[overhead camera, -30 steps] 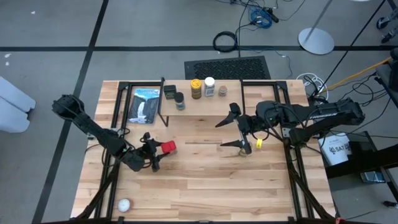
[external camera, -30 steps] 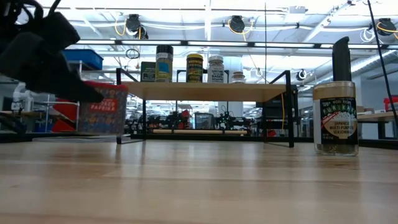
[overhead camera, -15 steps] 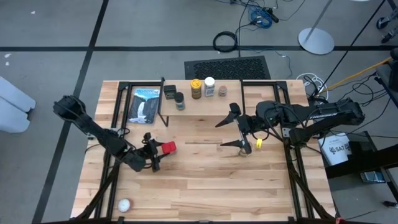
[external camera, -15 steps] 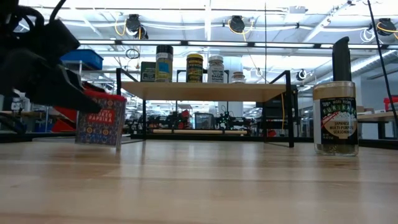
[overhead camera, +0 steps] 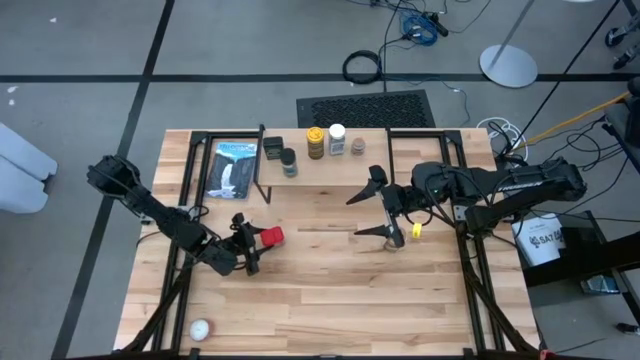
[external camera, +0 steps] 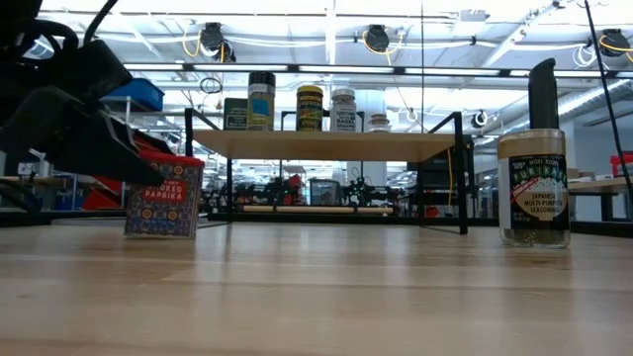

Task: Shelf spices
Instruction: Remove the red seasoning can from the shelf, then remove the brown seasoning bottle from the shelf

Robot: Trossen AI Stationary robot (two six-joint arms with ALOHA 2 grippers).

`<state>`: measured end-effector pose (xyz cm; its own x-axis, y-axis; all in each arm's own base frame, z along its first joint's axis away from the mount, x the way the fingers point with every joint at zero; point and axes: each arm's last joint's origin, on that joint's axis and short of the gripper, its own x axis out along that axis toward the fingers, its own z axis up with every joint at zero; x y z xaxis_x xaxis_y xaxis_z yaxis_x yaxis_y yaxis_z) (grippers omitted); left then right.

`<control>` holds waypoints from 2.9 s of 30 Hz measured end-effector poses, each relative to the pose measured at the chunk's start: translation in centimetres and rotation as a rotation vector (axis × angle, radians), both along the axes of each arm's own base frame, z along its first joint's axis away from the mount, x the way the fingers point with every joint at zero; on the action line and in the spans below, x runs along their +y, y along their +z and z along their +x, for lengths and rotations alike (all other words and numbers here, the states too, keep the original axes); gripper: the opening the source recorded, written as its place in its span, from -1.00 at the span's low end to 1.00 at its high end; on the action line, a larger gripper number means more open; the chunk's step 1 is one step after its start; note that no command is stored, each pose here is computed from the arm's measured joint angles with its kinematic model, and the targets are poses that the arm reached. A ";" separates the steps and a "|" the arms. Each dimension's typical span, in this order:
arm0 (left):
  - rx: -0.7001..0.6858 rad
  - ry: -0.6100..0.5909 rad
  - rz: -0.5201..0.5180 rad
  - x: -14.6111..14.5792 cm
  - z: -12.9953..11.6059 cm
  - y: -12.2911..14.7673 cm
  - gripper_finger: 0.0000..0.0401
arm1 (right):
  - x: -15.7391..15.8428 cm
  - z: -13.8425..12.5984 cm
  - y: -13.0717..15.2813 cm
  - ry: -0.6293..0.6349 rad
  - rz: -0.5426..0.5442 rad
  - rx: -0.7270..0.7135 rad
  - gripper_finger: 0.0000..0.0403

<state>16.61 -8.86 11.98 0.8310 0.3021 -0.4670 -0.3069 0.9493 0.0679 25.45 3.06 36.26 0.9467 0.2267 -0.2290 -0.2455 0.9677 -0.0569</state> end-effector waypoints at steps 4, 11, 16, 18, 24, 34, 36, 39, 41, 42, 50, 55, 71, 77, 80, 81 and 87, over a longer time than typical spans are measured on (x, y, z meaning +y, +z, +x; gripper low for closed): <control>0.001 0.000 -0.010 0.0 0.0 0.0 0.40 | 0.0 0.0 0.0 0.000 0.001 0.001 0.63; -0.002 0.004 -0.001 0.0 0.0 0.0 0.48 | 0.0 0.0 0.0 -0.008 0.008 0.004 0.63; -0.008 -0.019 0.034 -0.4 0.5 0.7 0.48 | -0.5 0.0 -0.2 -0.152 0.009 0.029 0.63; -0.015 -0.028 0.045 -0.6 0.8 1.1 0.48 | -0.9 0.0 -0.4 -0.228 0.002 0.042 0.63; -0.015 -0.048 0.072 -0.9 1.3 1.8 0.49 | -3.4 0.0 -0.6 -0.405 0.030 0.062 0.63; 0.032 -0.020 0.136 -0.8 1.3 3.4 0.49 | -10.4 -1.4 -1.6 -0.493 0.032 0.179 0.63; 0.021 -0.013 0.138 -0.8 1.3 4.3 0.49 | -11.9 -2.0 -1.6 -0.485 0.048 0.176 0.63; 0.005 -0.004 0.137 -0.7 1.2 6.0 0.49 | -13.8 -2.6 -1.6 -0.479 0.057 0.164 0.63; -0.017 0.008 0.133 -0.6 1.1 7.1 0.49 | -14.8 -2.9 -1.9 -0.483 0.049 0.173 0.63; -0.034 0.014 0.126 -0.6 1.1 7.7 0.49 | -15.3 -2.9 -2.1 -0.480 0.047 0.179 0.63; -0.150 0.032 0.076 -0.7 1.3 11.7 0.49 | -18.6 -0.9 -5.6 -0.496 0.032 0.294 0.64; -0.166 0.017 0.094 -0.9 1.6 12.8 0.49 | -20.0 0.4 -7.7 -0.501 0.032 0.340 0.64; -0.174 -0.005 0.121 -1.0 1.7 13.1 0.49 | -20.8 0.6 -9.1 -0.516 0.063 0.402 0.52; -0.175 -0.005 0.121 -1.0 1.7 13.1 0.49 | -20.7 0.6 -9.3 -0.524 0.076 0.415 0.30; -0.174 -0.005 0.121 -1.0 1.7 13.1 0.49 | -20.8 0.5 -9.3 -0.548 0.065 0.421 0.15; -0.174 -0.005 0.121 -1.0 1.7 13.1 0.49 | -20.8 0.5 -9.3 -0.551 0.065 0.424 0.09; -0.175 -0.002 0.123 -0.9 1.7 13.1 0.49 | -20.8 0.5 -9.3 -0.551 0.065 0.425 -0.18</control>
